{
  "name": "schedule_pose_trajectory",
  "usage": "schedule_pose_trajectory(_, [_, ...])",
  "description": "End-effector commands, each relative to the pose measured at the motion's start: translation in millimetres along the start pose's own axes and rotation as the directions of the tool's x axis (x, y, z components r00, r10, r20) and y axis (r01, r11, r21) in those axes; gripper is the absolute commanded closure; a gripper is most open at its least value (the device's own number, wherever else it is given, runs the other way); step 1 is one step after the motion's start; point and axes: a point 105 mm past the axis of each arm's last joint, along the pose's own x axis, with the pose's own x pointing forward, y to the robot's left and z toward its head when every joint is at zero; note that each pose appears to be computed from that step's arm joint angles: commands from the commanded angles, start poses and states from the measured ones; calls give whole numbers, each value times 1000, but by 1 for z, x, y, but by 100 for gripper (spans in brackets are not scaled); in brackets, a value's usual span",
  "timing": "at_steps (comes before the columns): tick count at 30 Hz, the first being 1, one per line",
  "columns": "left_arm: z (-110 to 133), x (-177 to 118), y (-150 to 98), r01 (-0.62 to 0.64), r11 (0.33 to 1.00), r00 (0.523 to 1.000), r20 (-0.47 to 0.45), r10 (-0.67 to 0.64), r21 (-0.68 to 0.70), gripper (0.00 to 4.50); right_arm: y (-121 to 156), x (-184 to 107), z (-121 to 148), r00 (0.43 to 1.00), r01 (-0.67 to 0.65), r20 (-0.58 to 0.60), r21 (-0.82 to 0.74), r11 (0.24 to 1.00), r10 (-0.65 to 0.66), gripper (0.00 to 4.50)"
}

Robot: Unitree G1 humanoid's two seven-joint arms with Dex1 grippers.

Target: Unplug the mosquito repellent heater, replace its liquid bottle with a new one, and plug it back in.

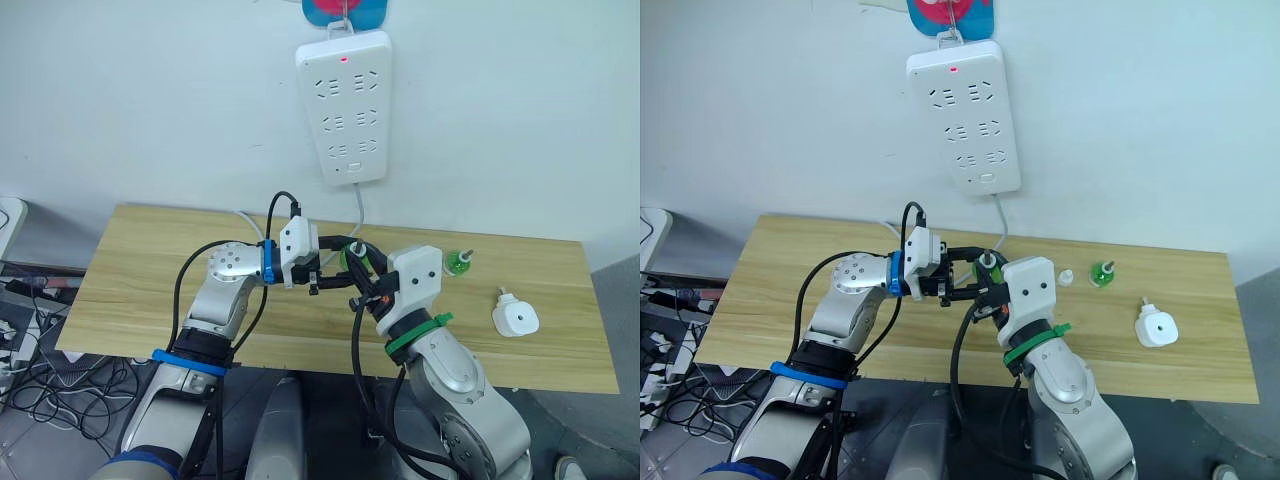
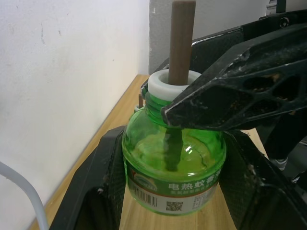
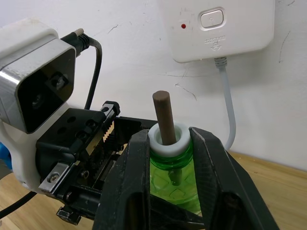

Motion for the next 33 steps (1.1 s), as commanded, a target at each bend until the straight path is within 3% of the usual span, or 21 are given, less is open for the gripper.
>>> schedule_pose_trajectory(1, [8,3,-7,41,999,998,36,-42,34,223,0,-2,14,998,-9,60,16,1000,8,366])
schedule_pose_trajectory(4, [10,4,-8,45,998,998,51,-47,47,223,-4,-3,16,998,-4,63,9,1000,3,366])
schedule_pose_trajectory(5, [10,4,-7,42,998,997,56,-44,41,151,-6,-3,17,998,-2,64,9,1000,1,366])
schedule_pose_trajectory(10, [15,-1,-7,42,999,996,82,-44,28,10,-18,-6,17,997,42,58,6,999,-42,366])
schedule_pose_trajectory(14, [21,-10,0,-5,1000,996,94,3,26,5,-37,-13,24,992,104,65,65,992,-108,366])
schedule_pose_trajectory(17, [28,-14,2,-55,997,991,123,48,55,5,-49,-18,33,988,120,68,228,966,-138,366])
schedule_pose_trajectory(19, [34,-13,1,-86,993,985,154,72,85,5,-56,-21,38,984,121,72,380,917,-160,366])
schedule_pose_trajectory(23, [48,-3,-1,-134,979,969,227,97,155,5,-59,-28,48,979,75,92,664,744,-181,366])
schedule_pose_trajectory(30, [57,10,-8,-180,965,952,281,121,192,5,-59,-29,62,980,48,68,831,554,-187,366])
schedule_pose_trajectory(33, [55,14,-11,-183,965,951,281,125,187,5,-58,-27,68,977,50,63,858,511,-202,366])
